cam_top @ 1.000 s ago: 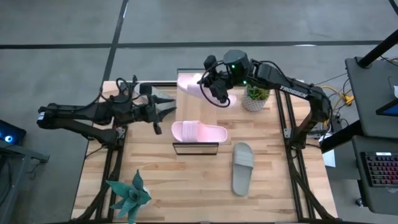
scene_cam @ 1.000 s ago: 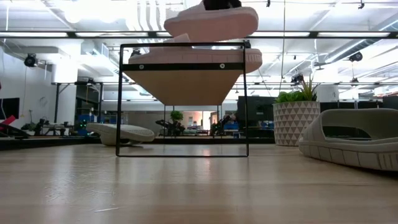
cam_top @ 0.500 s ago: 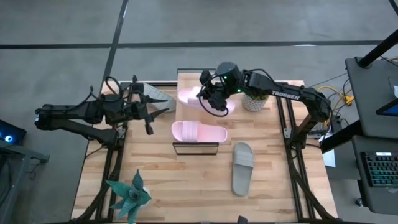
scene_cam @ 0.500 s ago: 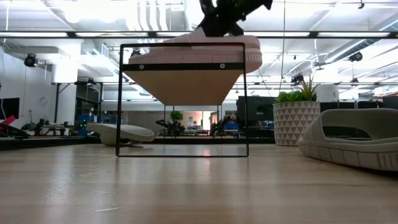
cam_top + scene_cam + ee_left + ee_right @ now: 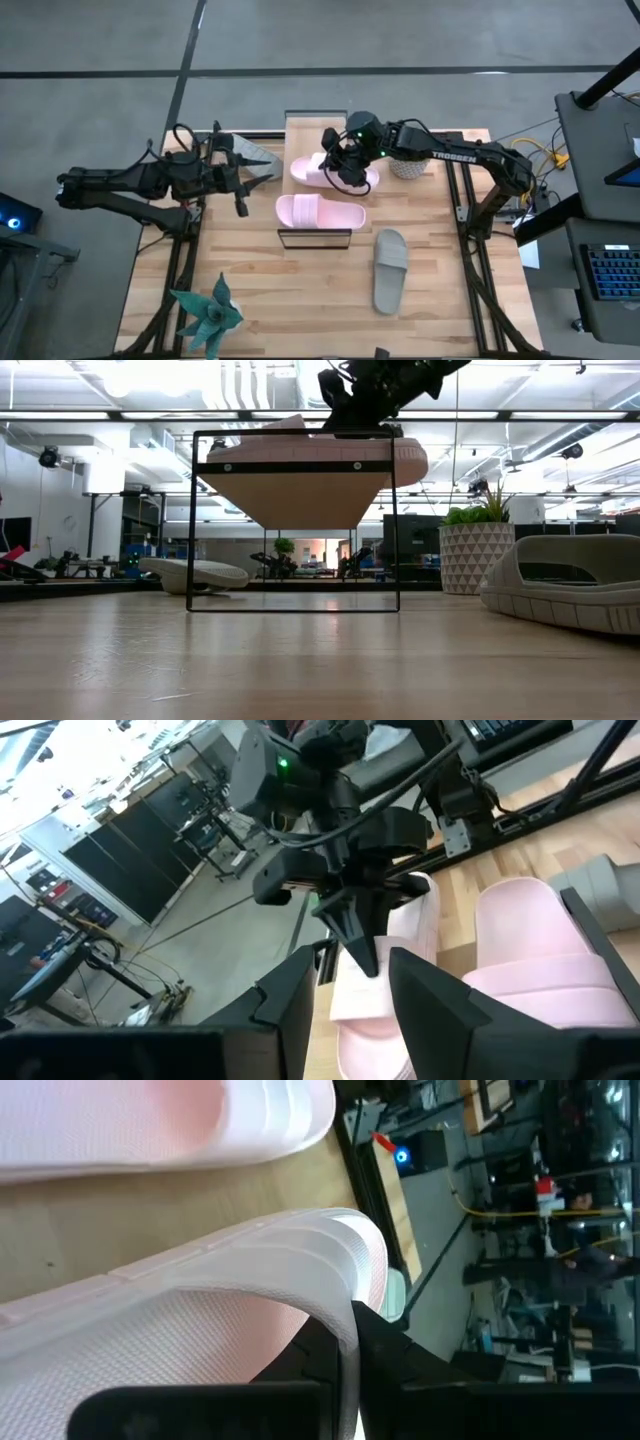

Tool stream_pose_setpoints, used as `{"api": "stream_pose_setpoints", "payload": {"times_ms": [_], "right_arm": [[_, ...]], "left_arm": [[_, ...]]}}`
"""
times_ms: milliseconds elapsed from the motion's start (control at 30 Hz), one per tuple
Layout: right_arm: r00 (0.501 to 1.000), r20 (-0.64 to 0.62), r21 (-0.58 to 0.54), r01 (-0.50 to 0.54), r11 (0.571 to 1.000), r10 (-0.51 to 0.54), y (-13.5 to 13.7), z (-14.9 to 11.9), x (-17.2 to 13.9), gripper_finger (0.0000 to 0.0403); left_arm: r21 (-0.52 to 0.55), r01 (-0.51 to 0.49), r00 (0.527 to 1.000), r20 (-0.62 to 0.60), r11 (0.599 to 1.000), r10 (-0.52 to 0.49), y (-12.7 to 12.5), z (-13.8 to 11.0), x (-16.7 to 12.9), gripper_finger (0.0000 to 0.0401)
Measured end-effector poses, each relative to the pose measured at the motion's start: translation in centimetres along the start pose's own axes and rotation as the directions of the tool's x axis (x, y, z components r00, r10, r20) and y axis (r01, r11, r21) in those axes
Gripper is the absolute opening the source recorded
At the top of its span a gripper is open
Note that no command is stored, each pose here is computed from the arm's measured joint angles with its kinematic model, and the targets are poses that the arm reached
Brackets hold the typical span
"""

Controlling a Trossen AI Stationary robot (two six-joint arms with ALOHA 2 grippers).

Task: Pick and place slides into the shelf
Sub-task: Put the pink slipper on the shelf

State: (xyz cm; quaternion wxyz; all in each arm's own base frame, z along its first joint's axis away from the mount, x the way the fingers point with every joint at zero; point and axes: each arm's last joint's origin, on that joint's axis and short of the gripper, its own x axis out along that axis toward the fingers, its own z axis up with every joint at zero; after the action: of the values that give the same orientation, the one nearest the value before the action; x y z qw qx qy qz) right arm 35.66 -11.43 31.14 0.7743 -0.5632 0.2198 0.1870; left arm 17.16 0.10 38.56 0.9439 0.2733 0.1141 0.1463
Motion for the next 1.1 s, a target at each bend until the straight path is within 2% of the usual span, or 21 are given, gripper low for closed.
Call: {"api": "stream_pose_setpoints", "payload": {"times_ms": [233, 567, 700, 1100], "right_arm": [[1.0, 0.006, -0.031, -0.022, 0.999, 0.023, 1.3, -0.3, 0.7, 0.0008], [0.992, 0.129, -0.053, 0.025, 0.998, -0.018, 1.1, 0.0, 0.9, 0.0008], [0.992, 0.128, -0.047, 0.006, 0.999, 0.0, 1.6, -0.4, 1.7, 0.0008], [0.99, 0.139, -0.109, 0.034, 0.993, -0.019, 1.8, -0.6, 3.3, 0.0008]], "left_arm": [[0.009, -0.01, 1.0, -0.028, 1.0, 0.01, -0.1, -0.2, 0.1, 0.0117], [0.011, -0.008, 0.999, -0.032, 1.0, 0.008, -0.2, -0.2, 0.2, 0.0117], [0.013, -0.007, 0.999, -0.035, 1.0, 0.007, -0.2, -0.2, 0.3, 0.0117], [0.016, -0.025, 0.998, -0.052, 1.0, 0.026, -0.1, -0.3, 0.2, 0.0117]]}}
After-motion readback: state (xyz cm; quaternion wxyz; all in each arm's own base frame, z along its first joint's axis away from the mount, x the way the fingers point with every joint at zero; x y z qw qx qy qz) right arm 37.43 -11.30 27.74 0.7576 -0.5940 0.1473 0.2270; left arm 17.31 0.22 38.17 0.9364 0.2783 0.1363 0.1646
